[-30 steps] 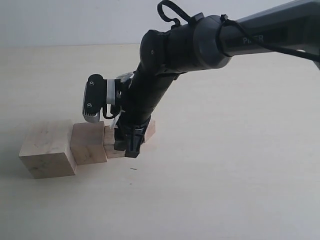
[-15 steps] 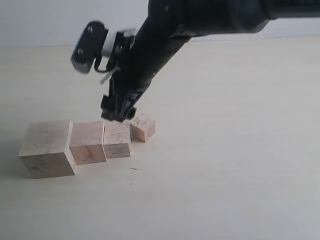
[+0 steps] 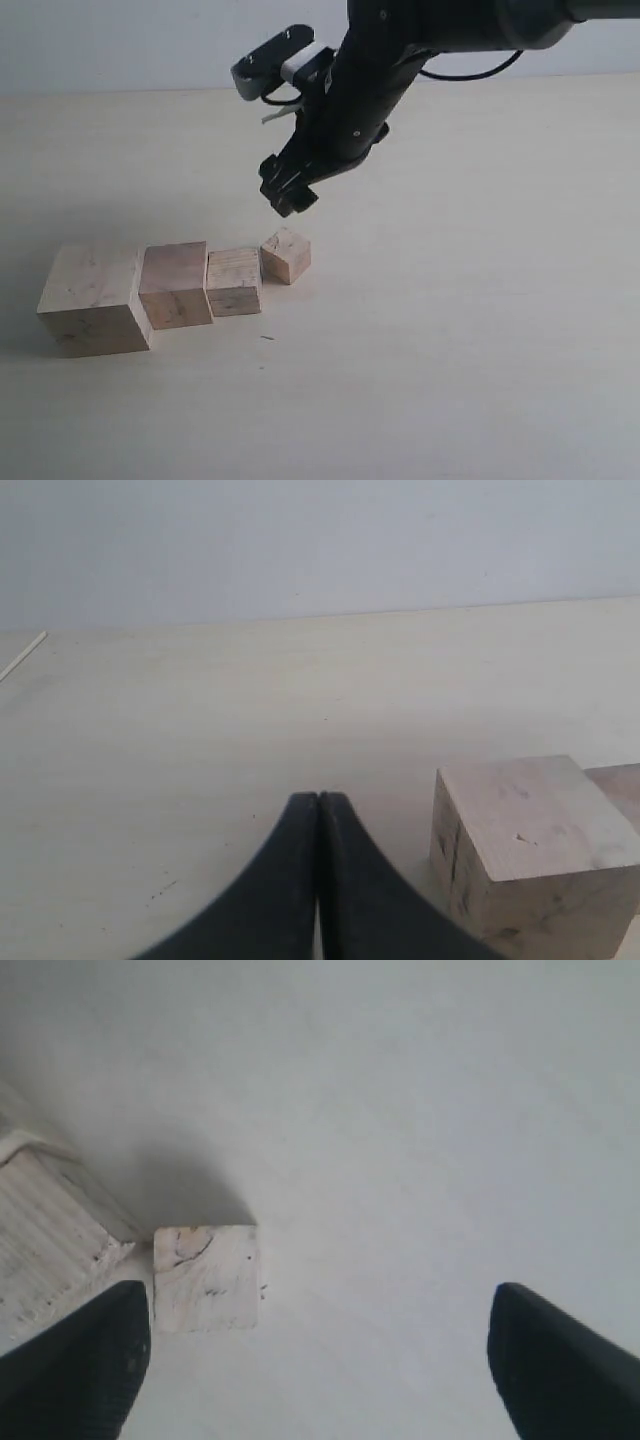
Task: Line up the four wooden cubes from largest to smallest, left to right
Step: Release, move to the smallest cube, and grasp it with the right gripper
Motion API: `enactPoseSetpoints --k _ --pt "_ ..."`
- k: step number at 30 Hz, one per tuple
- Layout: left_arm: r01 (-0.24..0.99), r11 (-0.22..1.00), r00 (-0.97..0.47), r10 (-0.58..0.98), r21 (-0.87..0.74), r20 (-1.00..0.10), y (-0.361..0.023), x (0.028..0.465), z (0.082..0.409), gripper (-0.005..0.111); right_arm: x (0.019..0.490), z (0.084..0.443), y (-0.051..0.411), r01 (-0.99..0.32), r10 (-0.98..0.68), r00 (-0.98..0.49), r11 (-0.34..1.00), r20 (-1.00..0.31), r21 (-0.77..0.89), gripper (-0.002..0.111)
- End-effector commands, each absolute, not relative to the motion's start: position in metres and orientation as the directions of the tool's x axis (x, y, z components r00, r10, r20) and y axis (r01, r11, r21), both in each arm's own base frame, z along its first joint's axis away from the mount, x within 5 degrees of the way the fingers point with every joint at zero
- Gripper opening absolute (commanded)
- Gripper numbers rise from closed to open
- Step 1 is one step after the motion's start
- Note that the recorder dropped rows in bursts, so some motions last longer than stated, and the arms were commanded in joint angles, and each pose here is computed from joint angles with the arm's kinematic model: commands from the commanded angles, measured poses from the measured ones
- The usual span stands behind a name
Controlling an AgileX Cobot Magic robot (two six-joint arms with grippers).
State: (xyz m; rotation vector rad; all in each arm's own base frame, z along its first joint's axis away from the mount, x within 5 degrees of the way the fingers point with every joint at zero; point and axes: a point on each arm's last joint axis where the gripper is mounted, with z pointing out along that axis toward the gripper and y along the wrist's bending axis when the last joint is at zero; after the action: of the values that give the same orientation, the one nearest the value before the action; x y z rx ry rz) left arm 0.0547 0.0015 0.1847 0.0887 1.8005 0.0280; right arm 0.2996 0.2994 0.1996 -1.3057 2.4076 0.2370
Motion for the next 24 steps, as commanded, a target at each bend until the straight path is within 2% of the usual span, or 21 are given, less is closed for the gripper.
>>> enactPoseSetpoints --k 1,10,20,22,24 --pt "0.044 0.997 -0.220 0.075 0.067 -0.973 0.002 0.054 0.185 0.000 0.298 0.179 0.303 -0.829 -0.775 -0.526 0.560 -0.351 0.005 0.086" --pt "0.044 0.997 -0.220 0.075 0.067 -0.973 0.002 0.054 0.185 0.000 0.291 0.159 0.310 -0.850 -0.796 -0.521 0.515 -0.307 0.109 0.086" --pt "0.044 0.997 -0.220 0.075 0.067 -0.973 0.002 0.054 0.185 0.000 0.296 0.132 0.311 -0.866 -0.825 -0.493 0.494 -0.277 0.072 0.086" --pt "0.044 0.997 -0.220 0.075 0.067 -0.973 0.002 0.054 0.185 0.000 0.299 0.125 0.312 -0.867 -0.823 -0.489 0.495 -0.287 0.058 0.083" --pt "0.044 0.997 -0.220 0.075 0.067 -0.973 0.002 0.054 0.185 0.000 0.302 0.117 0.314 -0.865 -0.819 -0.490 0.499 -0.299 0.051 0.075"
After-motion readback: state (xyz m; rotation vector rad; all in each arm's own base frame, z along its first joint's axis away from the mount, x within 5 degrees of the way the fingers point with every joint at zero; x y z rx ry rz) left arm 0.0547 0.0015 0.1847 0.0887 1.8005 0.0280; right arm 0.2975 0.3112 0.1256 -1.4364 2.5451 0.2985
